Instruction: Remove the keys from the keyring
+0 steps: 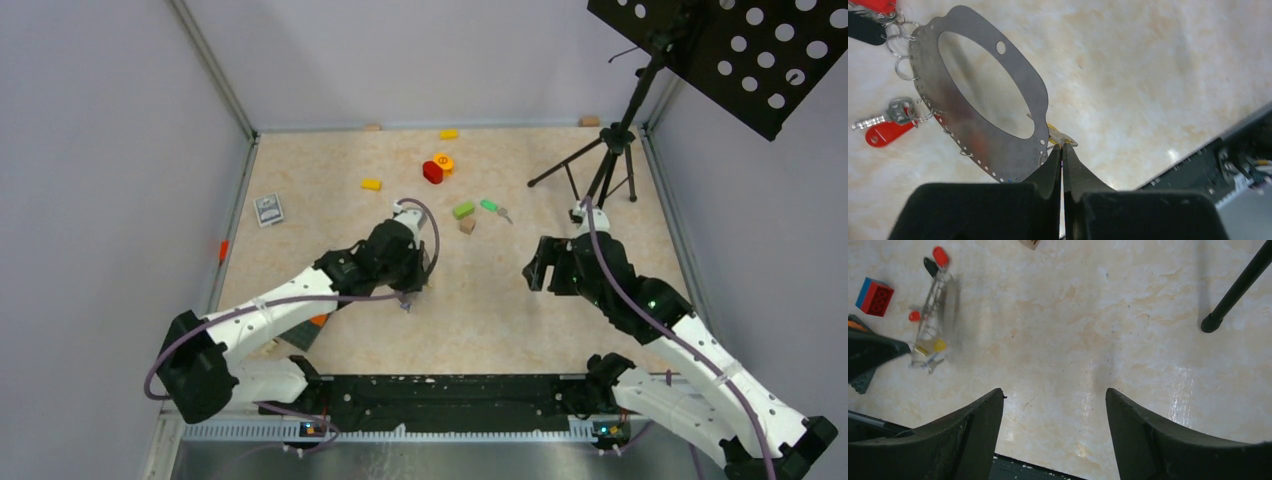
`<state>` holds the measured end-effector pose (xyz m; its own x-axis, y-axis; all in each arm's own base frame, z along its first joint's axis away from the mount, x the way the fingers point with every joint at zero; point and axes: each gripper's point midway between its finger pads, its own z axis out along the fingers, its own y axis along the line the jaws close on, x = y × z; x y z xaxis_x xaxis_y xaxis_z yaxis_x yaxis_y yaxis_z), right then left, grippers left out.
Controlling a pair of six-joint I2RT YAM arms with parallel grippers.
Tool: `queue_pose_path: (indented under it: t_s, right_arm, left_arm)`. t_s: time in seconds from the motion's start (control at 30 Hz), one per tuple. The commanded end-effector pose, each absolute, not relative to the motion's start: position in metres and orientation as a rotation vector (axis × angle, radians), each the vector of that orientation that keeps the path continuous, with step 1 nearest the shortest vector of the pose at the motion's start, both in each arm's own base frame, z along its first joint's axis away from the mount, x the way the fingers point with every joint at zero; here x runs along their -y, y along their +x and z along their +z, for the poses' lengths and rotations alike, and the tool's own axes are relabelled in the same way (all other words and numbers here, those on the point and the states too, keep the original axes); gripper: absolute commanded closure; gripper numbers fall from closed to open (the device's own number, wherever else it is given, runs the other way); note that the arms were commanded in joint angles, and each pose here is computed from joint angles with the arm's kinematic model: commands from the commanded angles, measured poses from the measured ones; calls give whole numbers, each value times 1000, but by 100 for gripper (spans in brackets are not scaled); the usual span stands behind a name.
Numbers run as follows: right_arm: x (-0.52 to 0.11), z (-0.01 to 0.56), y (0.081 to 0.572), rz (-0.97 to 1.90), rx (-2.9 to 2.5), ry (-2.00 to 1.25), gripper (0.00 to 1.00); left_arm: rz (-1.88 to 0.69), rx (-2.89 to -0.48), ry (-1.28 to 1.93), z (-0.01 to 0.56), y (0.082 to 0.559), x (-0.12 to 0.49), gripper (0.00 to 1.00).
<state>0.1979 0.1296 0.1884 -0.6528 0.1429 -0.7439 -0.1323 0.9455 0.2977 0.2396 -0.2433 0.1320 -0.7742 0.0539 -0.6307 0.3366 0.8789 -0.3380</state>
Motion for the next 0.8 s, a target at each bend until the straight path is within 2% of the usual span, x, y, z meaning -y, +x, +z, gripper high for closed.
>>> queue_pose_path:
  t_s: [0.0,0.33,0.77]
  right_arm:
    - [-128,218,202,459,-2161,79,27]
    - [-118,227,202,438,-2119,136,28]
    - [-101,230,198,401,-2083,213,28]
  left_arm:
    - [-662,-2406,225,141,198,269,100]
    - [-783,-2431,405,132,135,331,100]
    - [-957,-2334,661,133,117,412,100]
